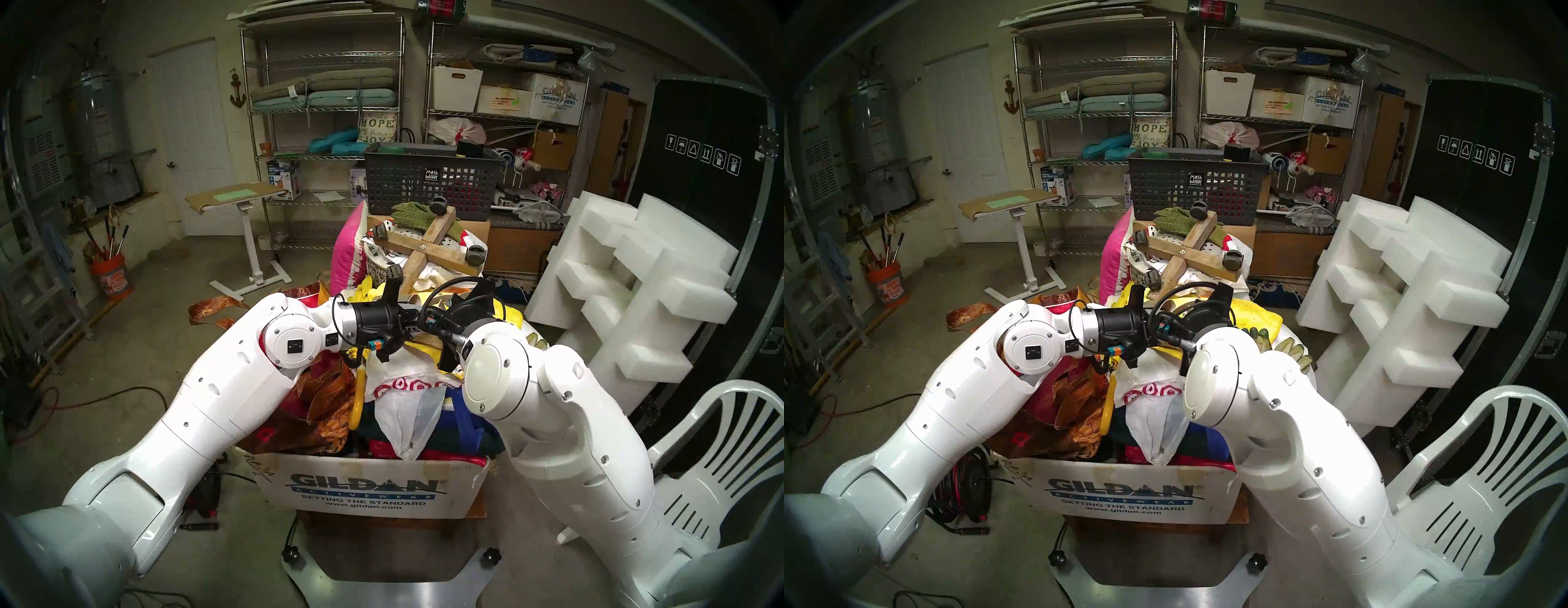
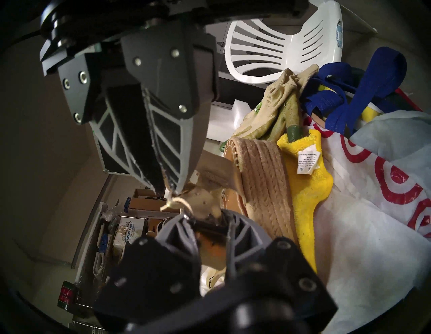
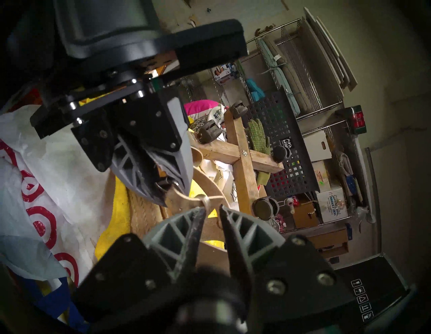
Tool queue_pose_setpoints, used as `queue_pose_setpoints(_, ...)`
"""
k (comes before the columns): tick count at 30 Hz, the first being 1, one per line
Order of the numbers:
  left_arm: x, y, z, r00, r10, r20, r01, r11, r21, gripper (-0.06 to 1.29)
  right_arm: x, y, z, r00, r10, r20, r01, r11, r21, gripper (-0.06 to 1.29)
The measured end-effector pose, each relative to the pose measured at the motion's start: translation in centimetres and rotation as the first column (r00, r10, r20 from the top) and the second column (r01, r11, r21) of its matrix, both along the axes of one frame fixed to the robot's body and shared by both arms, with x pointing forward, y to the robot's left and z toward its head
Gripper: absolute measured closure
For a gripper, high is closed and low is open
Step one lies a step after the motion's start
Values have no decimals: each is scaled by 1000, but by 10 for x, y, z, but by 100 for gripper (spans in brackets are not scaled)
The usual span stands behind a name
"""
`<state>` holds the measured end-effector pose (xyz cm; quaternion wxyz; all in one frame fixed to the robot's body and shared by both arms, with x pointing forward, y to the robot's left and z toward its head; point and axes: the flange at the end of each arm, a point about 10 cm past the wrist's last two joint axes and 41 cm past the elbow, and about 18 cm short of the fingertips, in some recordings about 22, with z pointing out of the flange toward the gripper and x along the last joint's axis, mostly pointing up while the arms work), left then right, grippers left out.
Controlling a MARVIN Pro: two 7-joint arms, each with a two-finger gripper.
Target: Unbuckle a shoe
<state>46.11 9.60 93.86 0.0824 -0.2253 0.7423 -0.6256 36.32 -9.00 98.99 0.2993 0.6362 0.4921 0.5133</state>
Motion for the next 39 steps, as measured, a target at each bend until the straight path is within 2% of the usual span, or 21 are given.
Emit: queue_pose_setpoints(39,-2,14,2,1000,5,1,-5,1000,1,109,26,15,0,995,-101,-7,101,994,34,85)
